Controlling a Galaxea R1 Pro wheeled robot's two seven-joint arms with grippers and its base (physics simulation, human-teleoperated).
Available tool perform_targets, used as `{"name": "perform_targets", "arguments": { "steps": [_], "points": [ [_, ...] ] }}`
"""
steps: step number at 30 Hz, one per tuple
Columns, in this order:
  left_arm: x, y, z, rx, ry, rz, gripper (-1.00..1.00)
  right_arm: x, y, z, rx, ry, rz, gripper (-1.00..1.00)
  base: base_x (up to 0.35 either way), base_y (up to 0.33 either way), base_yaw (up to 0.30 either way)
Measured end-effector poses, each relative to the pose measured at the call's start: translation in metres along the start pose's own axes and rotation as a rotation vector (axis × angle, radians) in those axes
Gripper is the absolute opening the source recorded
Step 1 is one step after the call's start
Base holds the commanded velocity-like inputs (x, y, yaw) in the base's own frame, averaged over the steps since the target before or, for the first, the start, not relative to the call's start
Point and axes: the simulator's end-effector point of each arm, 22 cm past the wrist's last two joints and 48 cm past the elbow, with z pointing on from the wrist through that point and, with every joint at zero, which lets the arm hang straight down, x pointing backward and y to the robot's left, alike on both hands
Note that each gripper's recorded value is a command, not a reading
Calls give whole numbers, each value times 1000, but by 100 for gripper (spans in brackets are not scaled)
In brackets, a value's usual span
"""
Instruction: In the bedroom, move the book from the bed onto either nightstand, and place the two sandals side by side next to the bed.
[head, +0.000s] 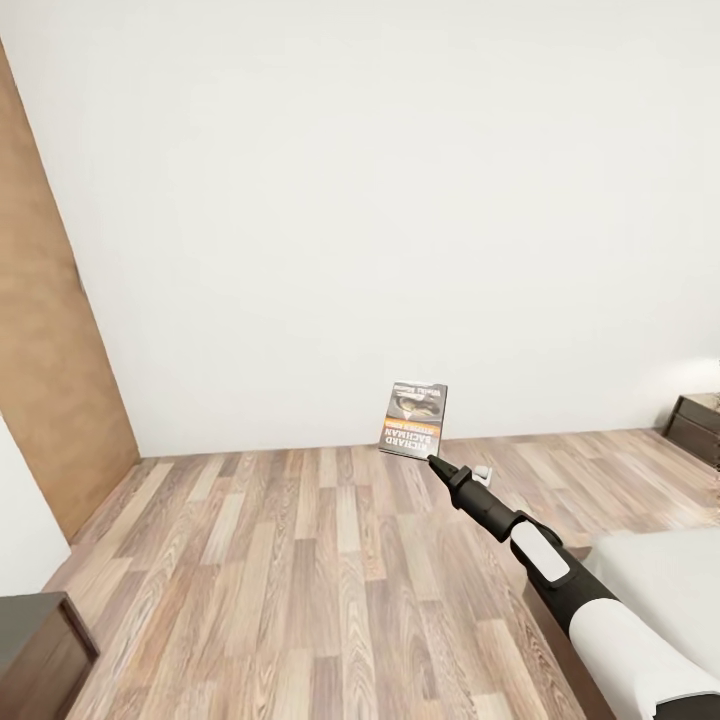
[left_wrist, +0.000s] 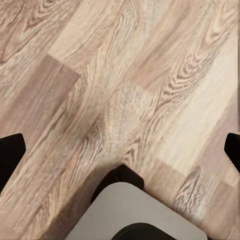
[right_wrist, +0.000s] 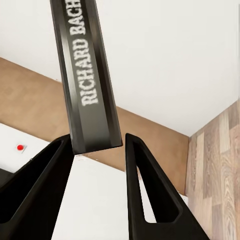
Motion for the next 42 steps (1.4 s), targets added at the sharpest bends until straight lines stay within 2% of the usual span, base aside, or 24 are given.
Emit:
{"name": "perform_targets", "arguments": {
  "steps": [9,29,42],
  "points": [
    [0,0,0,0,0,0,100,0,0,0,0,1,-1,-100,240,142,-151],
    [-1,0,0,3,-2,0,100,1,-4,-3,-3,-2,13,-100,237,12,-14],
    [-2,1,0,4,-2,1,100,4,-12,-9,-5,-6,38,-100,245,27,-234]
  ]
}}
